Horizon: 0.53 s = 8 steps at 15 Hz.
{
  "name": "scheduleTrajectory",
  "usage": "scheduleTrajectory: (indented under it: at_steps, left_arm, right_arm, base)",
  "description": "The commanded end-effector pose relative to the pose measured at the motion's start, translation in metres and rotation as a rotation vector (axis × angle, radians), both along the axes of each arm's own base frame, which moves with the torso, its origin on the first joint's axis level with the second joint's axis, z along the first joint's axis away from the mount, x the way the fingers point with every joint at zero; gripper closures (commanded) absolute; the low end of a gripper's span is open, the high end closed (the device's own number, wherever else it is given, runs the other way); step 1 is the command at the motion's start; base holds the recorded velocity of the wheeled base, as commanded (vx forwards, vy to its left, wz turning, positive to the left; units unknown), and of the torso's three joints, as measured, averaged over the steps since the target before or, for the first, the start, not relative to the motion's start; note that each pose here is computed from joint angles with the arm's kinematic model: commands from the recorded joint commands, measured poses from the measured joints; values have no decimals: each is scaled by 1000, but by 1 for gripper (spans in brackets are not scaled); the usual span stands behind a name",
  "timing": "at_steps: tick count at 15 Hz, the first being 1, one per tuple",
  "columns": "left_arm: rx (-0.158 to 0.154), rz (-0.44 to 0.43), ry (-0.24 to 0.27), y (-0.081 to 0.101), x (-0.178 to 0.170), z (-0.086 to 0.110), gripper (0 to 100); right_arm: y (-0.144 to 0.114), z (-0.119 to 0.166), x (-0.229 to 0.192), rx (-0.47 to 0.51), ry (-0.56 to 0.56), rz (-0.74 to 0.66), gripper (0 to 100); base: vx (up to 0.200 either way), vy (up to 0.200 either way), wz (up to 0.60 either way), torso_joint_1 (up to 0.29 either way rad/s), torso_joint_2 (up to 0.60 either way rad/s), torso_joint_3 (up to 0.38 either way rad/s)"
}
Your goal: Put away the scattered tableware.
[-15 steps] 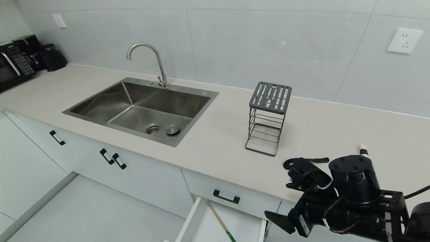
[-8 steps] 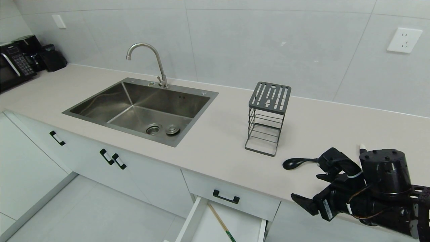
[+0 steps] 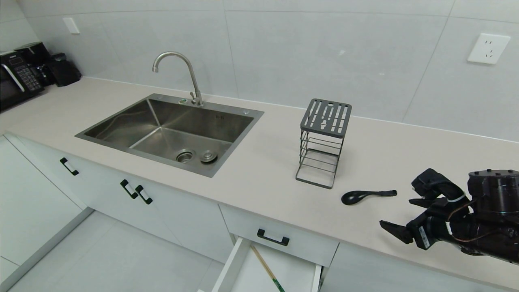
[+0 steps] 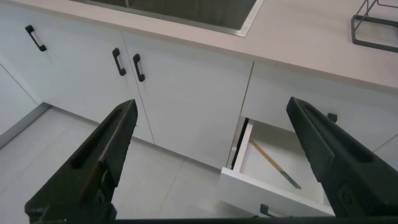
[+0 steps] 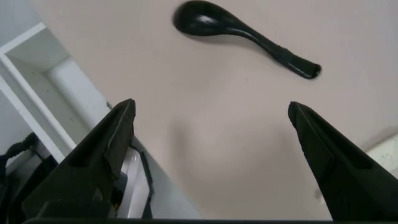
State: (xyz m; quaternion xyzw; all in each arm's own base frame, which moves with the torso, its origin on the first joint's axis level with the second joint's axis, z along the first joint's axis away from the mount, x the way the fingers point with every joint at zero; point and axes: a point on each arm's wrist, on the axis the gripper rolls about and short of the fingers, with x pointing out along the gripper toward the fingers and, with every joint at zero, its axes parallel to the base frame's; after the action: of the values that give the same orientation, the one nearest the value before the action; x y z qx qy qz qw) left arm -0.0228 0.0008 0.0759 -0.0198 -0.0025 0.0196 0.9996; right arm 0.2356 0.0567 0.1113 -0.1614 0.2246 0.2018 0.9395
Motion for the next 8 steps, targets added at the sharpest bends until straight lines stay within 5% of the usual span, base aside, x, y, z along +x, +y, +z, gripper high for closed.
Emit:
scheduleTrajectory:
  at_steps: [1,8]
  left_arm:
    - [0,1,0,0,0,0,0]
    - [0,1,0,0,0,0,0]
  right_arm:
    - [1,-4,16,2,7,2,0]
    - [8,-27,68,2,24,3,0]
  base:
    - [0,0,0,0,0,0]
    - [0,0,0,0,0,0]
